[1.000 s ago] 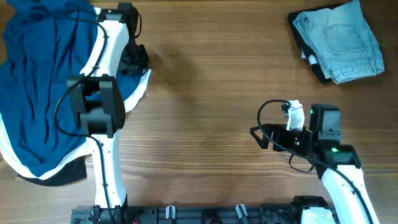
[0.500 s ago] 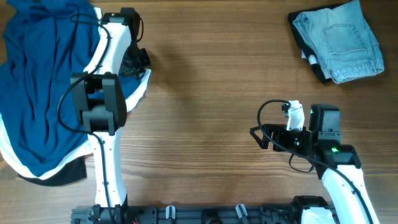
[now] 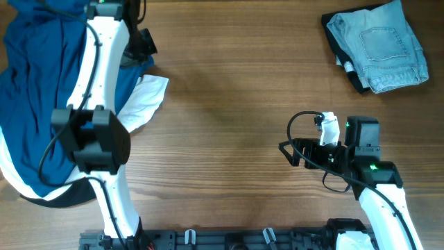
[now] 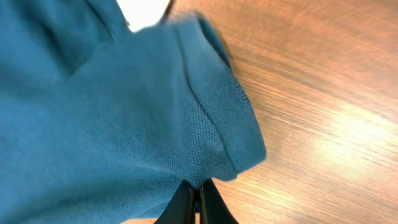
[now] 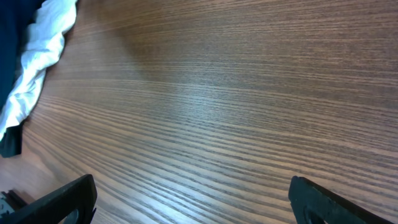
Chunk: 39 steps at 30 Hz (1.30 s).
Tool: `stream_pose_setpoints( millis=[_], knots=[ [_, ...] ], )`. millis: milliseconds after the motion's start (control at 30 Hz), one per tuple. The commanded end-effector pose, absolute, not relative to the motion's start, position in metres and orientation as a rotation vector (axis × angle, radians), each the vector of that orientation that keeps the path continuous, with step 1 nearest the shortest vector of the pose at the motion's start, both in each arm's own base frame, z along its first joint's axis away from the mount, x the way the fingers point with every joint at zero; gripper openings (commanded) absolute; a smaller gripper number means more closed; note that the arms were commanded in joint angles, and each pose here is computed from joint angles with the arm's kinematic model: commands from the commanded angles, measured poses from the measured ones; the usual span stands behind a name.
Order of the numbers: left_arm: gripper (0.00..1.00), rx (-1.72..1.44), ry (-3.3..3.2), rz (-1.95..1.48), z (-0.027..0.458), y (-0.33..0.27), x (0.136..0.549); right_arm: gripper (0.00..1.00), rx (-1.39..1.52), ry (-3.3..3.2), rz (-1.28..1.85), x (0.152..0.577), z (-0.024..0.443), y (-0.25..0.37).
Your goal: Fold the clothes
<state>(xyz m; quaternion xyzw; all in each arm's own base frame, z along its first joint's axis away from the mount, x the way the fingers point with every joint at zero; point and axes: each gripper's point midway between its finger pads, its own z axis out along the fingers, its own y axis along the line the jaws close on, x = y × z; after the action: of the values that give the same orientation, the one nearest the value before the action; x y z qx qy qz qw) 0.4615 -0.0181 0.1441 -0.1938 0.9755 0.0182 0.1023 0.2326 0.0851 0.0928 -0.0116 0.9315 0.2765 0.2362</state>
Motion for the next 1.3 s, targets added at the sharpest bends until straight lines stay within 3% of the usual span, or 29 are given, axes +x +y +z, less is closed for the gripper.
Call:
stream_pose_setpoints(
  millis=[0,267,367,667,800,933,1267],
  knots=[
    [0.04,-0.531,2.806,0.069,0.176,-0.031,0.457,1.0,-0.084,2.514,0.774,0.239,0.104,0.089],
    [0.04,-0.323,2.468,0.228,0.273,-0.081,0.455,1.0,-0.089,2.503,0.771,0.241,0.106,0.089],
    [0.04,-0.318,2.44,0.209,0.283,-0.085,0.453,1.0,-0.088,2.504,0.772,0.241,0.105,0.089],
    [0.04,-0.552,2.717,0.091,0.214,-0.022,0.448,1.0,-0.086,2.505,0.773,0.241,0.105,0.089],
    [0.33,-0.584,2.864,0.06,0.165,-0.016,0.45,1.0,-0.086,2.505,0.773,0.241,0.105,0.089],
    [0.48,-0.601,2.983,0.114,0.115,-0.013,0.45,1.0,-0.085,2.506,0.773,0.241,0.105,0.089],
    [0.49,-0.575,3.125,0.04,0.065,-0.024,0.447,1.0,-0.084,2.507,0.774,0.24,0.105,0.089]
  ],
)
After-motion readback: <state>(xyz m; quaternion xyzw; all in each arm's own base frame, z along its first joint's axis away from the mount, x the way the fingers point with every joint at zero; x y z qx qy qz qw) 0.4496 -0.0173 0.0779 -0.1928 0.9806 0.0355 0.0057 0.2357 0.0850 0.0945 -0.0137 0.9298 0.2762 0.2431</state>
